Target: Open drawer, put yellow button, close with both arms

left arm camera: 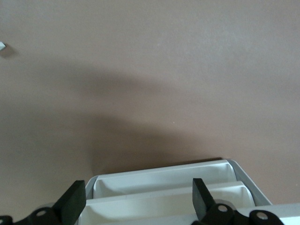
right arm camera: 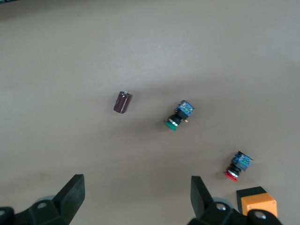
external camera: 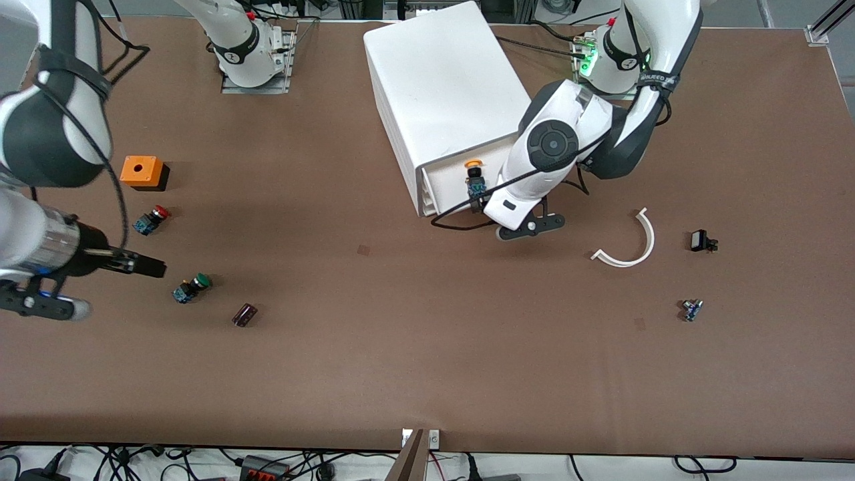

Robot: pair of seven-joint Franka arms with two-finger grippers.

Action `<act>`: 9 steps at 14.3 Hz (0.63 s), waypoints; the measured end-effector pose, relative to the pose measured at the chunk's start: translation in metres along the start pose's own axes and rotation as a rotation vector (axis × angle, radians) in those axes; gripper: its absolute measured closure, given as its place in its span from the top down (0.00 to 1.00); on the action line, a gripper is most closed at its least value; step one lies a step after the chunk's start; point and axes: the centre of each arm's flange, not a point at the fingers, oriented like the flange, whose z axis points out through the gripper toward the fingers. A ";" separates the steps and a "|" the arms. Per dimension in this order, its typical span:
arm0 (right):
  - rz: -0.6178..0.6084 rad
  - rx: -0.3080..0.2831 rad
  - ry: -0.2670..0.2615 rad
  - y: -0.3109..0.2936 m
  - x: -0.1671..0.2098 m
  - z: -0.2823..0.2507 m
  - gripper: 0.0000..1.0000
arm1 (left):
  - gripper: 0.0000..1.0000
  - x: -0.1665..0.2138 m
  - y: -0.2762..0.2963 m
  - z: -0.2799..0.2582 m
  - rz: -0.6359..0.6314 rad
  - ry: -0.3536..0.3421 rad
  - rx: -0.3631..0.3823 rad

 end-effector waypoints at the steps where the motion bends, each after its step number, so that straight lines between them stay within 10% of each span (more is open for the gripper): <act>1: -0.010 0.006 0.024 0.008 -0.005 -0.010 1.00 | 1.00 -0.007 0.002 0.002 0.009 -0.006 0.004; 9: -0.146 0.015 0.100 0.077 -0.031 -0.045 1.00 | 1.00 -0.066 0.025 0.017 0.033 -0.051 0.010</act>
